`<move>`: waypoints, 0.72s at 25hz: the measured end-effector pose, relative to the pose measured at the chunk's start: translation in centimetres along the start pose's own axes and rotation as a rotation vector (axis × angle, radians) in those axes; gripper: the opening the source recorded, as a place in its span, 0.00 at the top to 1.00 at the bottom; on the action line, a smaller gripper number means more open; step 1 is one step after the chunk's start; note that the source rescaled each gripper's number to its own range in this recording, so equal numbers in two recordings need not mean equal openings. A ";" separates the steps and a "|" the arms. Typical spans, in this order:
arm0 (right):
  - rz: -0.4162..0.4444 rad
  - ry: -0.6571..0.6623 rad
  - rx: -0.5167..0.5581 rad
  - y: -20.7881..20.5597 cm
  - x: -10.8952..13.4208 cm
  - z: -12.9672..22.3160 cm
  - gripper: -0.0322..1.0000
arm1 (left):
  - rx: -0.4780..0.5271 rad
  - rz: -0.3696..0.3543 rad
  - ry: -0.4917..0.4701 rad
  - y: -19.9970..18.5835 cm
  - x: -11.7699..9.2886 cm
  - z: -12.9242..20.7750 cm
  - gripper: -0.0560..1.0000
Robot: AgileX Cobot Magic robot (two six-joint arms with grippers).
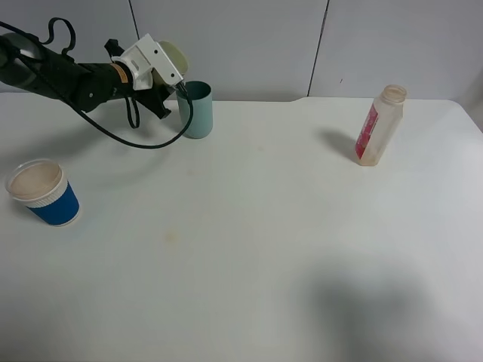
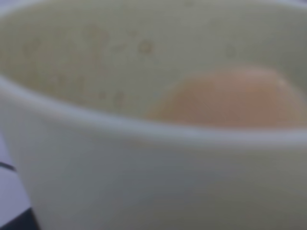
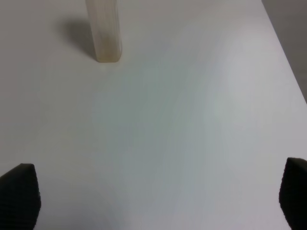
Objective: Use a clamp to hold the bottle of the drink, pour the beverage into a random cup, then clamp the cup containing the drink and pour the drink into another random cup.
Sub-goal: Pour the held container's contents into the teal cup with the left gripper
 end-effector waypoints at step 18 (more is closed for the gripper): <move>0.000 0.000 0.000 0.0 0.0 0.0 0.00 | -0.013 0.016 0.158 0.0 -0.2 -0.1 0.92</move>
Point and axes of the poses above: a point on each arm's last joint axis where the gripper is mounted, y pointing out along that axis toward the gripper, x along the wrist's bending axis when the last joint is at zero, z = x × y, the point moved 1 cm from there along y, pointing out along that axis toward the gripper, and after that the axes turned 12 degrees about y, right-handed, at the moved point
